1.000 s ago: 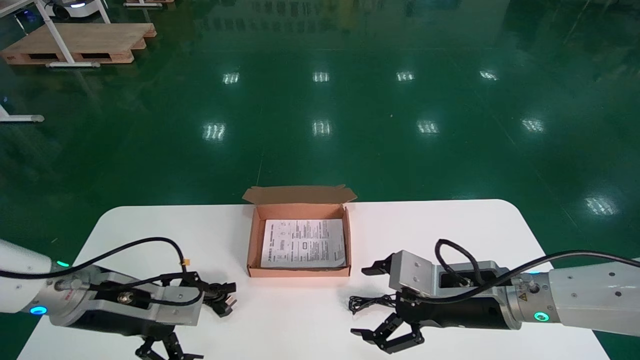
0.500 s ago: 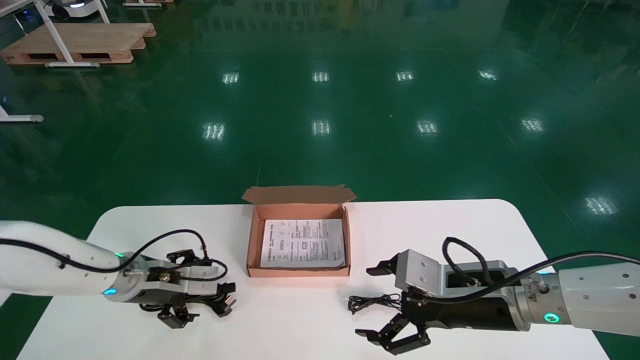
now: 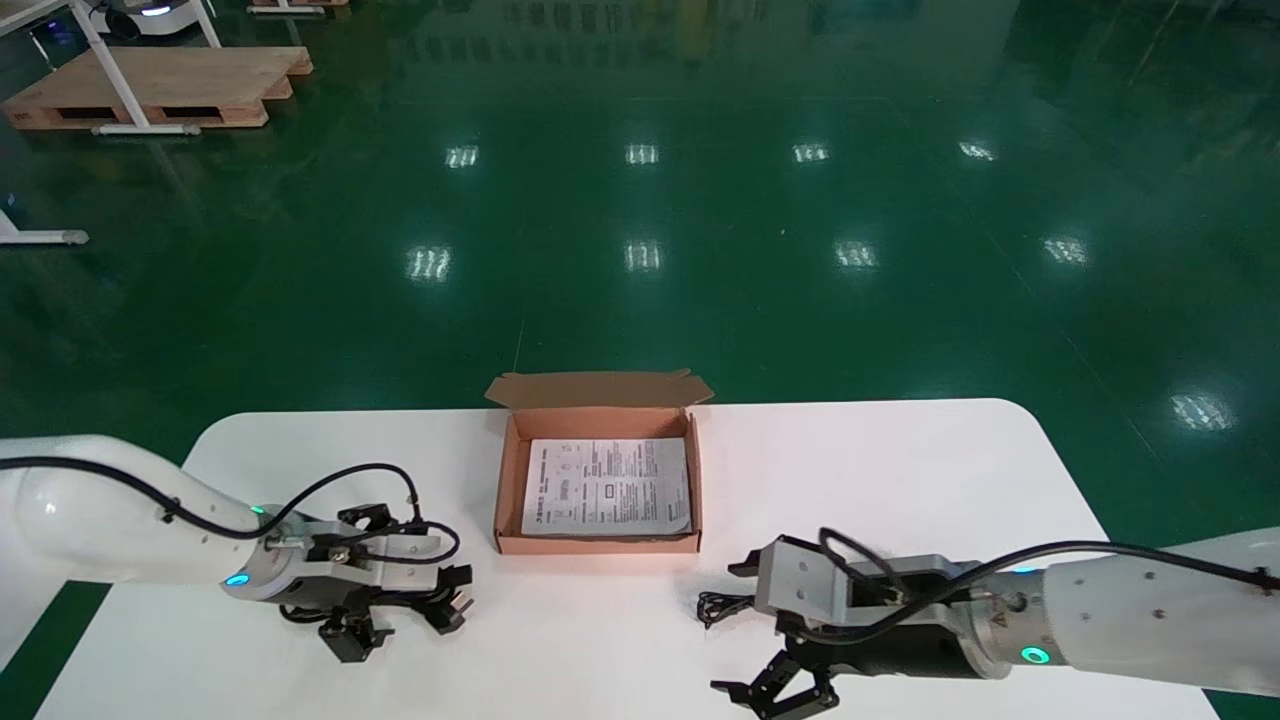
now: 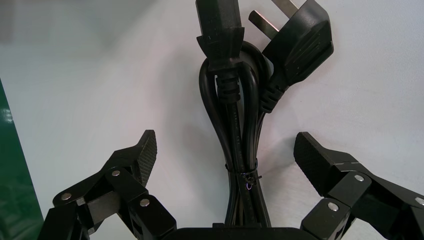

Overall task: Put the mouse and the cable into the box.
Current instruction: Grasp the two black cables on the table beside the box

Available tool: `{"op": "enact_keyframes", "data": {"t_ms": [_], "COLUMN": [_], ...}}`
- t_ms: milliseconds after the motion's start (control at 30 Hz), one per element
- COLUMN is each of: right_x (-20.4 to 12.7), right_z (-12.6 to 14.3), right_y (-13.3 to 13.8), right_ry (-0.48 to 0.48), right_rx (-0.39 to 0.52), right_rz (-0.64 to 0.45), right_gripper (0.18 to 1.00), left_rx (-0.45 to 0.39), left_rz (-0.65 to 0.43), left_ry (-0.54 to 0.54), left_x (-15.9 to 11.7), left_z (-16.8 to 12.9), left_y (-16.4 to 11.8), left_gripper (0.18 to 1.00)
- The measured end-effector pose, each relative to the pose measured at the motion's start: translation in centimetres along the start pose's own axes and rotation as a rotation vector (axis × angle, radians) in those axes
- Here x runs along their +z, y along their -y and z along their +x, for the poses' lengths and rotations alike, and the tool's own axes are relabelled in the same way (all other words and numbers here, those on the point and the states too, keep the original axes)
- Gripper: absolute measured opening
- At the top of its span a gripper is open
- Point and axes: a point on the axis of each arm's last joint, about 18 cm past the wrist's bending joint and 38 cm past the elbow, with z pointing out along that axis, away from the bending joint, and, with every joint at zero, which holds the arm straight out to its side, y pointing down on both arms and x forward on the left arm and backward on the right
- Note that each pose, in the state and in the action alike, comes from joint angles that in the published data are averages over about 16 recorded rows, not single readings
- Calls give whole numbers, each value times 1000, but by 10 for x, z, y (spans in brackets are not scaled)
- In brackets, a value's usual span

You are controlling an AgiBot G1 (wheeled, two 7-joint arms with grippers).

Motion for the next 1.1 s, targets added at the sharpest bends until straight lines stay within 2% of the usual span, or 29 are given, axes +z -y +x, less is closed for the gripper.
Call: {"op": "enact_keyframes", "data": {"t_ms": [233,433,1100], "right_x": [43,63,69], "right_z": [9,16,25], "right_y": [-13,-21,-31], "right_ry": [-30,-39,-59], "right_rx": [-73,-103,-93], "right_rz": [-112,-172,-215], "right_gripper": [1001,1001,976], "left_rx": [-1,-1,-2], "left_rz": [2,4,4], "left_ry": [-6,-8,-9], "left_x": [1,2,3], "left_z": [-2,-3,-4], "left_y": [-1,-1,-2], "left_gripper": [1001,1001,980]}}
